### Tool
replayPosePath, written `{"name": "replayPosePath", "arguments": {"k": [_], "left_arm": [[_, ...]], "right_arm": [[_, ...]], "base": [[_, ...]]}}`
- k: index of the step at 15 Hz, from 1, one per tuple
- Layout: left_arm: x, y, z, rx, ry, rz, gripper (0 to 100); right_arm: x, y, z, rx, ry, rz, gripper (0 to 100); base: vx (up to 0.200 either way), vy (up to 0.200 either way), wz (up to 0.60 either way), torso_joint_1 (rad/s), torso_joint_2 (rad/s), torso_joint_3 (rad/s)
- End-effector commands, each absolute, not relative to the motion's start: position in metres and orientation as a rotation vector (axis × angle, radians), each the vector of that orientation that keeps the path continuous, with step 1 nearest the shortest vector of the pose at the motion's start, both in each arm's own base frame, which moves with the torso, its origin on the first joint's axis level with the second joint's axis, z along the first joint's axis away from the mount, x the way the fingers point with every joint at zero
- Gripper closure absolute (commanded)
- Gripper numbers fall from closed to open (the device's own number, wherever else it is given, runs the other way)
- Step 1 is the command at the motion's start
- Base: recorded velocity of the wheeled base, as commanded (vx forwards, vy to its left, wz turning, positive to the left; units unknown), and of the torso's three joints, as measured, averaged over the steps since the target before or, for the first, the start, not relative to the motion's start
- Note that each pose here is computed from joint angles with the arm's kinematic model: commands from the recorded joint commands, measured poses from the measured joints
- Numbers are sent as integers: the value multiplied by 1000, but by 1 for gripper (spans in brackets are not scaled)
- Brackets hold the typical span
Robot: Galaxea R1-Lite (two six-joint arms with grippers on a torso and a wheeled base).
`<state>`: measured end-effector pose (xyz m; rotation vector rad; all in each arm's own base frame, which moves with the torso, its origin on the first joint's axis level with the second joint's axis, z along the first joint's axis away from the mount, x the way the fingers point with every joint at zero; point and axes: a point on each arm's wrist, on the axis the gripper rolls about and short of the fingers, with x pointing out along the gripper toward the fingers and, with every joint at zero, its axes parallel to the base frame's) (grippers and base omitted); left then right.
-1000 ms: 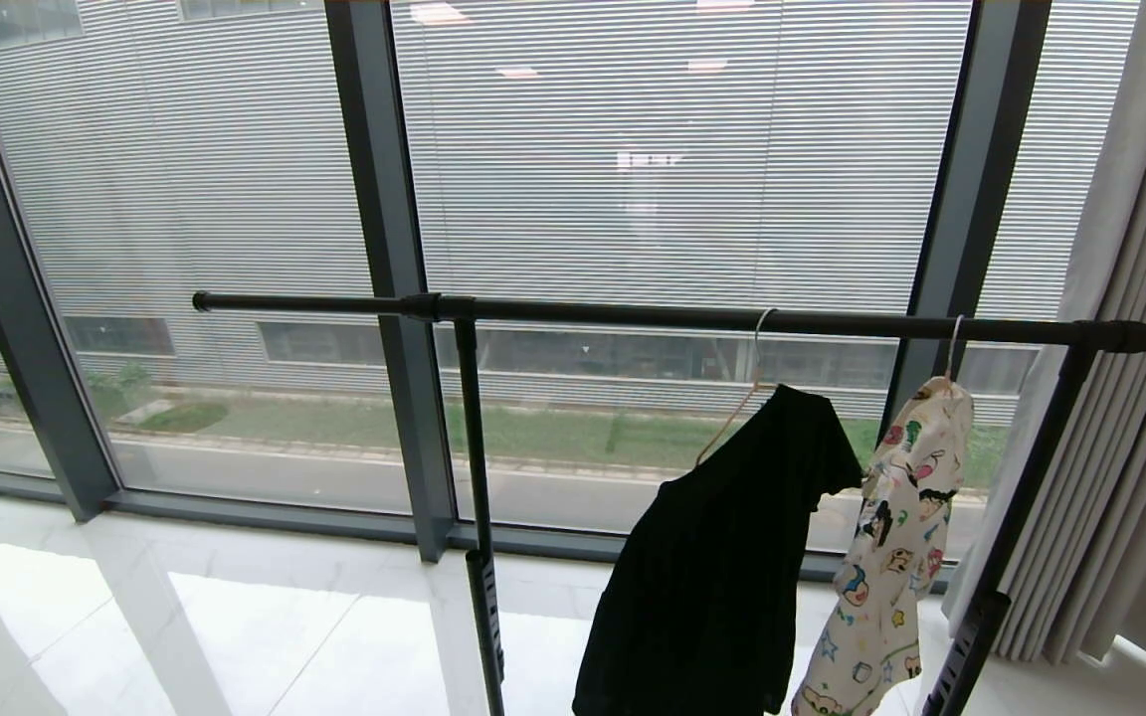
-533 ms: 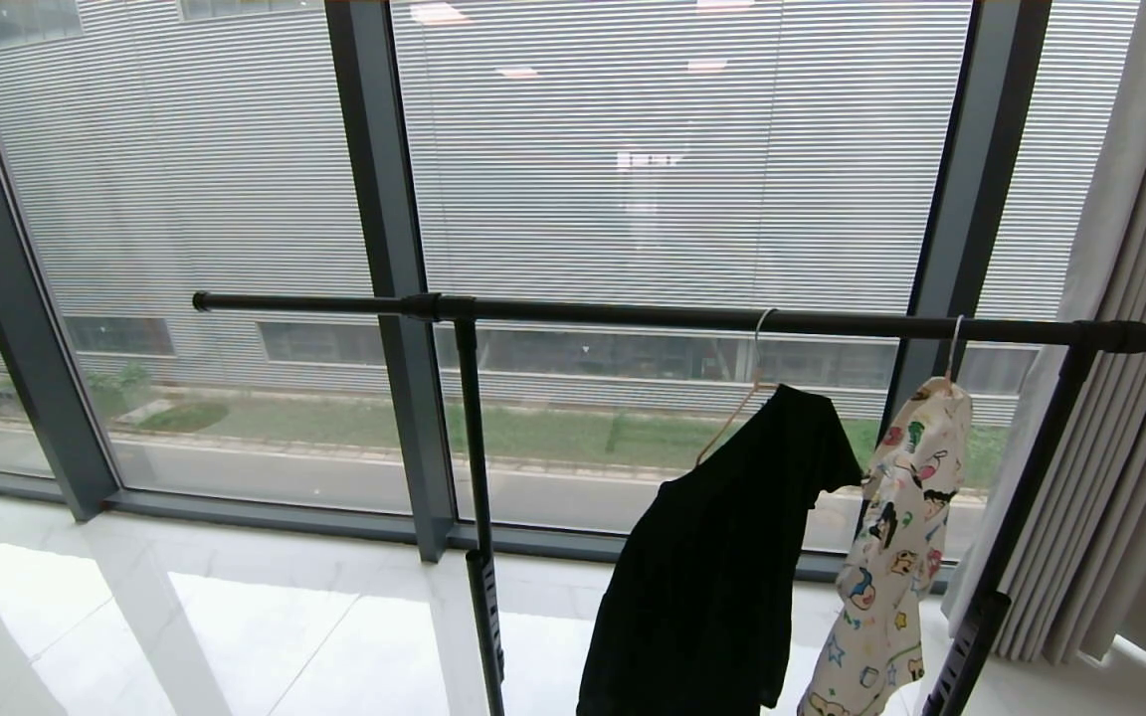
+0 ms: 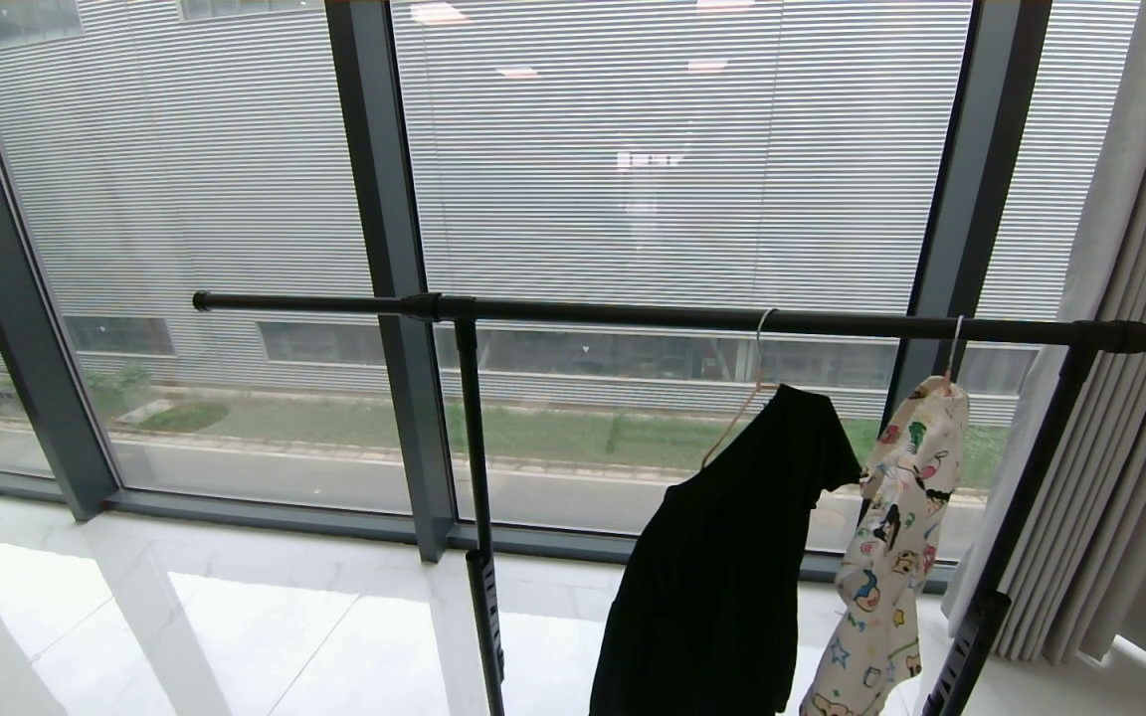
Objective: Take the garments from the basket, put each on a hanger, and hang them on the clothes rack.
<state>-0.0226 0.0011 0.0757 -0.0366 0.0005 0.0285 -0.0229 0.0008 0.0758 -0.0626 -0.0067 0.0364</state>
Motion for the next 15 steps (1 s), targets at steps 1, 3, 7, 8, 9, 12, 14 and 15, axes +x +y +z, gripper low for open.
{"name": "replayPosePath", "arguments": {"k": [1, 3, 7, 8, 9, 12, 14, 15], "left_arm": [[-23, 1, 76, -37, -2, 29, 0], [-23, 1, 76, -37, -2, 29, 0], [-23, 1, 76, -37, -2, 29, 0], [-23, 1, 76, -37, -2, 29, 0], [-23, 1, 76, -37, -2, 29, 0], [-23, 1, 76, -37, -2, 29, 0], [-23, 1, 76, -37, -2, 29, 0], [-23, 1, 76, -37, -2, 29, 0]], "right_arm": [[-23, 1, 76, -63, -6, 37, 0], [-23, 1, 76, -65, -6, 37, 0], [-23, 1, 76, -63, -6, 37, 0], [-23, 1, 76, -63, -7, 37, 0], [-23, 1, 76, -63, -6, 37, 0], [-23, 1, 76, -63, -6, 37, 0], [-23, 1, 76, -65, -7, 37, 0], [-23, 1, 76, -63, -6, 37, 0]], "base": [[0, 0, 0, 0, 0, 0], [0, 0, 0, 0, 0, 0], [0, 0, 0, 0, 0, 0], [0, 0, 0, 0, 0, 0], [0, 0, 0, 0, 0, 0], [0, 0, 0, 0, 0, 0], [0, 0, 0, 0, 0, 0], [0, 0, 0, 0, 0, 0]]}}
